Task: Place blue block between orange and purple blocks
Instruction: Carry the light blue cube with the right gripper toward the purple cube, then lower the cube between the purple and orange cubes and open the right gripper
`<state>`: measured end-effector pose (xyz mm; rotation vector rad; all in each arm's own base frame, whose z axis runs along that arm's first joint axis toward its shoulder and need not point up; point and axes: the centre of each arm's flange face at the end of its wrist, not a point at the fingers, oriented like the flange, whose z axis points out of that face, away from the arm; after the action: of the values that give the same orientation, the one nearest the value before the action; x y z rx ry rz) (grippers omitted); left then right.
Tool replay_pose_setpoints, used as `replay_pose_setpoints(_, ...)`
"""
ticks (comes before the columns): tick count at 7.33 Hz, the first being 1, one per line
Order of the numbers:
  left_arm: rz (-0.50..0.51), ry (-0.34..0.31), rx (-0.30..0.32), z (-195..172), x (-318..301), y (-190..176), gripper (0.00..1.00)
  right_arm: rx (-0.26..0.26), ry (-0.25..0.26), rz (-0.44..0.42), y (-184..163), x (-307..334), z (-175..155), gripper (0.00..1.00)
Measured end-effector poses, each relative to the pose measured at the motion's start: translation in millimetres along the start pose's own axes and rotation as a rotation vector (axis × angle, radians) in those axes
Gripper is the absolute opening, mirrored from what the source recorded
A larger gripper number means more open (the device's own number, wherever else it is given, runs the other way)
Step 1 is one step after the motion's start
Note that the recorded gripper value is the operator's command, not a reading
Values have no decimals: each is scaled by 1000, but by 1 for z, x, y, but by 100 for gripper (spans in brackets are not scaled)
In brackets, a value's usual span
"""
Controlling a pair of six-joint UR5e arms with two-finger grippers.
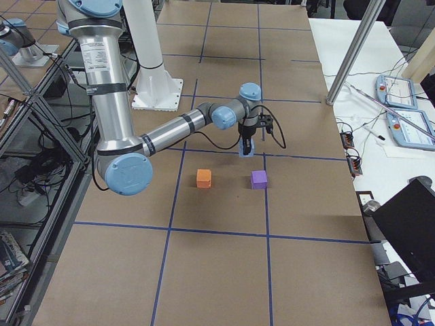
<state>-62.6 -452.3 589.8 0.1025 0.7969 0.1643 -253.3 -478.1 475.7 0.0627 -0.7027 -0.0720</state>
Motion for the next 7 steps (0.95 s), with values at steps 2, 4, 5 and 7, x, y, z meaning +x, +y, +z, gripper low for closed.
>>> replay_pose_setpoints(2, -5, -1, 7, -1, 1, 0, 100, -17, 15, 25, 42, 55, 26, 5)
replay_pose_setpoints(4, -6, -1, 8, -1, 2, -1, 100, -2, 0, 94, 55, 75, 42, 9)
replay_pose_setpoints(5, -7, -1, 9, -2, 2, -2, 100, 18, -23, 112, 54, 83, 54, 27)
replay_pose_setpoints(7, -6, -2, 11, -3, 3, -3, 100, 31, -45, 111, 48, 86, 71, 100)
